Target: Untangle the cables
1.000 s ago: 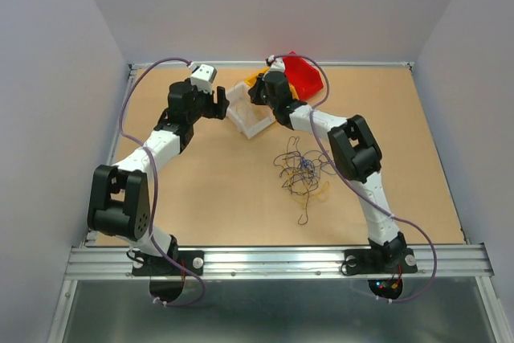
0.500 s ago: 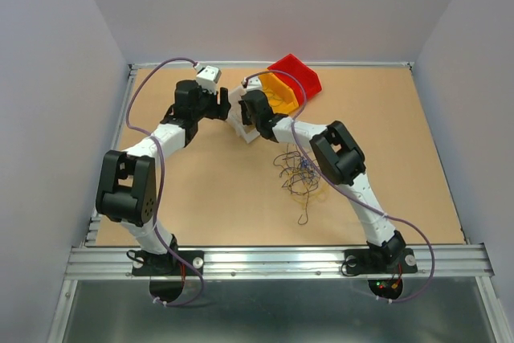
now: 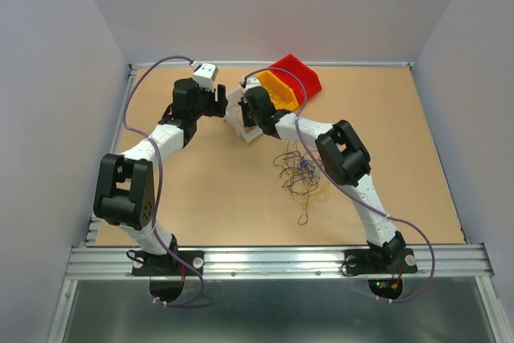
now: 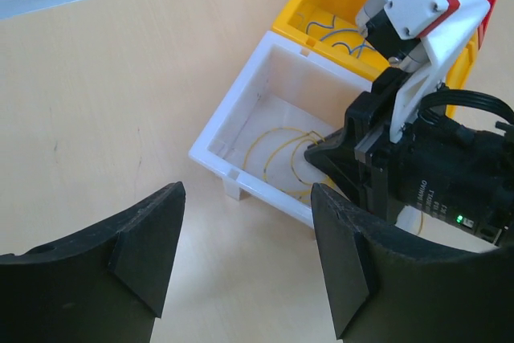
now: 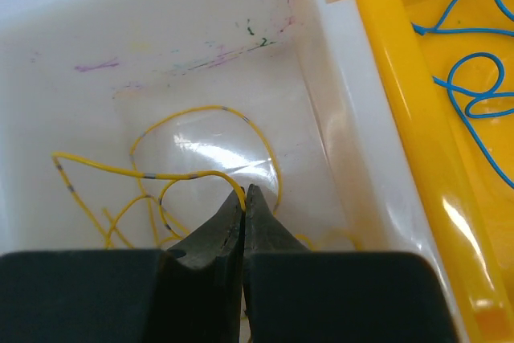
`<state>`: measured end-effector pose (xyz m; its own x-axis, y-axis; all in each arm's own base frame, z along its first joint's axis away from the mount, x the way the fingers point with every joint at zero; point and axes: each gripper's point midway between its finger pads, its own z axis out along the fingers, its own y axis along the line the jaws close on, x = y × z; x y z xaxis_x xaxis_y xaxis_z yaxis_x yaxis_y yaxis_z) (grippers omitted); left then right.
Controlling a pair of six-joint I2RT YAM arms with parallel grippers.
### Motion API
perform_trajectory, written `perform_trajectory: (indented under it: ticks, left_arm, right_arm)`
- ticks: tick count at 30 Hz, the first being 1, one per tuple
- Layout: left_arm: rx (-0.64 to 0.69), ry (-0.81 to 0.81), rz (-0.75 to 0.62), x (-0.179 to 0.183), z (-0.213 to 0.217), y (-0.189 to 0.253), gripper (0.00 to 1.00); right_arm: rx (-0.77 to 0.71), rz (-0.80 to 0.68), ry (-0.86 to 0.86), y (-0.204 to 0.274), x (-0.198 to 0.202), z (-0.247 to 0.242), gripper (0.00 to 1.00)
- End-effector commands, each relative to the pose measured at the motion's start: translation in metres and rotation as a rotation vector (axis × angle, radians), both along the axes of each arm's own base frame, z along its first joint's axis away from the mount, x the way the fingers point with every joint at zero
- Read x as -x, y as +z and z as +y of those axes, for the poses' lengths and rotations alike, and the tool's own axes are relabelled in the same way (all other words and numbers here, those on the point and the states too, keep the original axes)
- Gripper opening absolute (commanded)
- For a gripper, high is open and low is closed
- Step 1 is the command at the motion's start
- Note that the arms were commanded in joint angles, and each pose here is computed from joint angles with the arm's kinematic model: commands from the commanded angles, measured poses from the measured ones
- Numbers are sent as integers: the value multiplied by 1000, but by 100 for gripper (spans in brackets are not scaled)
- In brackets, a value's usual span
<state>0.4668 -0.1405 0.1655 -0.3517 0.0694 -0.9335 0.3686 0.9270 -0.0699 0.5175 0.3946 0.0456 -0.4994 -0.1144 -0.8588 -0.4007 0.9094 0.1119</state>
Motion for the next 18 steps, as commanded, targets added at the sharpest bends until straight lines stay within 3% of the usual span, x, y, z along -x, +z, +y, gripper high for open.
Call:
perform_trajectory:
  ticks: [1, 5, 6, 7, 11, 15, 18]
  left_arm:
    - [25, 33, -136, -2, 7, 53, 77]
    - [33, 35, -152, 1, 9, 60, 79]
    - [33, 33, -153, 2, 10, 61, 79]
    - [35, 28, -151, 3, 9, 60, 79]
    - [34, 17, -167, 5, 8, 65, 80]
    - [35, 14, -165, 6, 8, 65, 80]
    - [31, 13, -168, 6, 8, 66, 80]
  right_arm:
    - [-38, -38, 79, 57, 22, 14, 1]
    - [-25, -34, 83, 64, 27, 13, 8]
    - [-23, -36, 76, 65, 25, 12, 24]
    - [-21, -38, 67, 64, 24, 11, 28]
    - [-11, -61, 32, 71, 17, 7, 30]
    - [-8, -94, 11, 85, 11, 5, 45]
    - [-11, -117, 0, 98, 8, 3, 50]
